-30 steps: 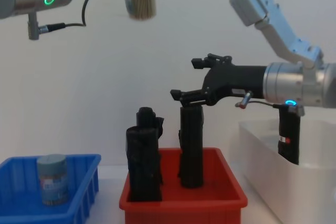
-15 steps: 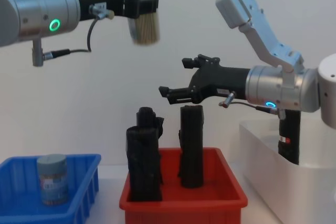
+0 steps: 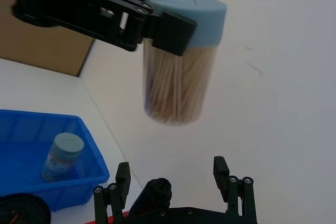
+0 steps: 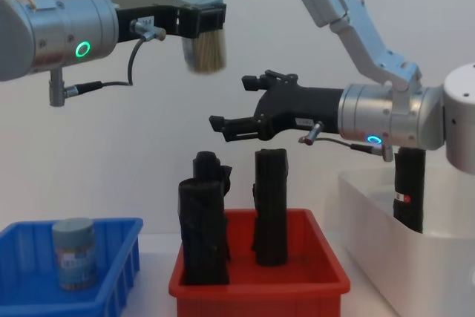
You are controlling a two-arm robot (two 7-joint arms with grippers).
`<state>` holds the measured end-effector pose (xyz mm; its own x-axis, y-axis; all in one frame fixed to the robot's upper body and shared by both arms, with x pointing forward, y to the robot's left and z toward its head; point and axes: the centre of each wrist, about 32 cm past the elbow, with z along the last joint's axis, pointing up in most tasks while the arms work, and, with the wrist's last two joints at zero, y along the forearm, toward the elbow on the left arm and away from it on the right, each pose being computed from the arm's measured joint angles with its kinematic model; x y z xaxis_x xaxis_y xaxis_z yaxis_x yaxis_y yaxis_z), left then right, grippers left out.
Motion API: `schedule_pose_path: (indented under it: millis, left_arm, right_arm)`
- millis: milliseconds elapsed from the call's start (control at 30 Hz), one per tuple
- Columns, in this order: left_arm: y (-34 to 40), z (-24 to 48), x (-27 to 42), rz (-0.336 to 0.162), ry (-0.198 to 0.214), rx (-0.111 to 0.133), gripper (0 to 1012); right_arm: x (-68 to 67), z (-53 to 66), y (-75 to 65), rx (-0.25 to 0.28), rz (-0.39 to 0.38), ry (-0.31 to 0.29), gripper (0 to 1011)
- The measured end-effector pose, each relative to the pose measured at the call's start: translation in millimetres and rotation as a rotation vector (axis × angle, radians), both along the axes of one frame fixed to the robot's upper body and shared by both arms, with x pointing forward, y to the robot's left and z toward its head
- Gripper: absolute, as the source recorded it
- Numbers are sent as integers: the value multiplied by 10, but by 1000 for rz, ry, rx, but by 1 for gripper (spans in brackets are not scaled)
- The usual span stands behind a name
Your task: Pick the cotton swabs from the blue box and place them into the white box.
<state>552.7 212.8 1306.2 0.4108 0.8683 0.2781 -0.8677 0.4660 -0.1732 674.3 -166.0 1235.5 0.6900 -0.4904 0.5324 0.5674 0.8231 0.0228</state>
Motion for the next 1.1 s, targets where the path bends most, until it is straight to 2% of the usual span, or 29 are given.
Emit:
schedule_pose_path:
  millis: [467, 1100]
  left_arm:
    - [-36, 19, 23, 13, -18, 15, 669]
    - [-51, -51, -62, 14, 21, 10, 669]
  right_arm:
    - [-131, 113, -40, -14, 25, 4, 1001]
    - [-216, 187, 15, 6, 25, 8, 1002]
